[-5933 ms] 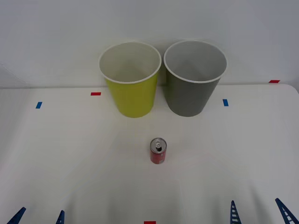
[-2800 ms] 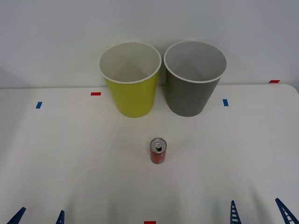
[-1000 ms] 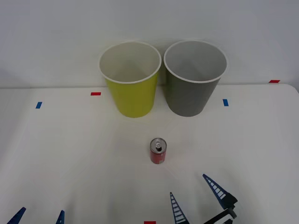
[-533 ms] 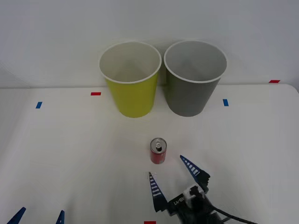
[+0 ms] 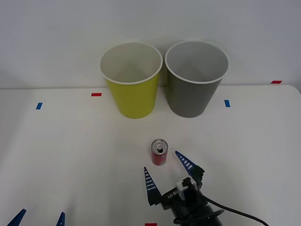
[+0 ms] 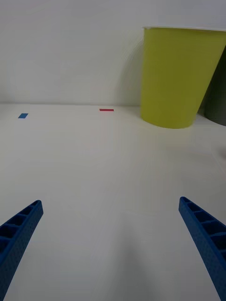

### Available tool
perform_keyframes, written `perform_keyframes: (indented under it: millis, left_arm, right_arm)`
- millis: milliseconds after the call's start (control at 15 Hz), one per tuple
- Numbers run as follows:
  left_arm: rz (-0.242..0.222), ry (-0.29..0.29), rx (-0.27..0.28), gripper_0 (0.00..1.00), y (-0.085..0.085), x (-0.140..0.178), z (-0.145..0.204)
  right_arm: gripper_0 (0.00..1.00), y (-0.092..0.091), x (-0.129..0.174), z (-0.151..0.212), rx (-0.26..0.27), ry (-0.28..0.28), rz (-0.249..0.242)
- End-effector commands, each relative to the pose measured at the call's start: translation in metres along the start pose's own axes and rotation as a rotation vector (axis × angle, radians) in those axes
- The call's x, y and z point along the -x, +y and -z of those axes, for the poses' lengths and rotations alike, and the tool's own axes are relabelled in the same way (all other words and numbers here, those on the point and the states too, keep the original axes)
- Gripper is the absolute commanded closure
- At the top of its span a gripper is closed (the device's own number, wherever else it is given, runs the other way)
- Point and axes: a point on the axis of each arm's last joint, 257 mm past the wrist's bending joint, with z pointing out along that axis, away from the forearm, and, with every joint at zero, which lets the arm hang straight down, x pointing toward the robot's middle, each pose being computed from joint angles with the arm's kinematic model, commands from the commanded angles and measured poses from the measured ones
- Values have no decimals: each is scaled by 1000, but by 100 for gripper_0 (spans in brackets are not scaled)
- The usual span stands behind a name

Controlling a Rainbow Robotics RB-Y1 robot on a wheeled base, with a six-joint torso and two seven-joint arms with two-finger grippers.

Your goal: Put cans in the gray bin and PET bottles in the light green bin.

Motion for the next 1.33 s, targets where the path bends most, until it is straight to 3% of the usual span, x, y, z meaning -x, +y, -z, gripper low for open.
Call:
perform_keyframes:
  millis: [67, 467, 1067, 1133, 1200, 1267, 1333]
  left_arm:
    - [0, 0, 0, 0, 0, 0, 0]
    - [0, 0, 0, 0, 0, 0, 0]
    - [0, 0, 0, 0, 0, 0, 0]
    - [0, 0, 0, 0, 0, 0, 0]
    - [0, 0, 0, 0, 0, 0, 0]
    - [0, 0, 0, 0, 0, 0, 0]
    - [0, 0, 0, 0, 0, 0, 0]
  right_arm:
    - [0, -2, 2, -15, -5, 13, 2]
    - [0, -15, -4, -32, -16, 61, 32]
    - [1, -23, -6, -52, -28, 109, 18]
    - [37, -24, -6, -52, -29, 109, 19]
    - [82, -22, -6, -52, -27, 108, 15]
    - [93, -22, -6, -52, -27, 108, 12]
    - [96, -23, -6, -52, -29, 108, 9]
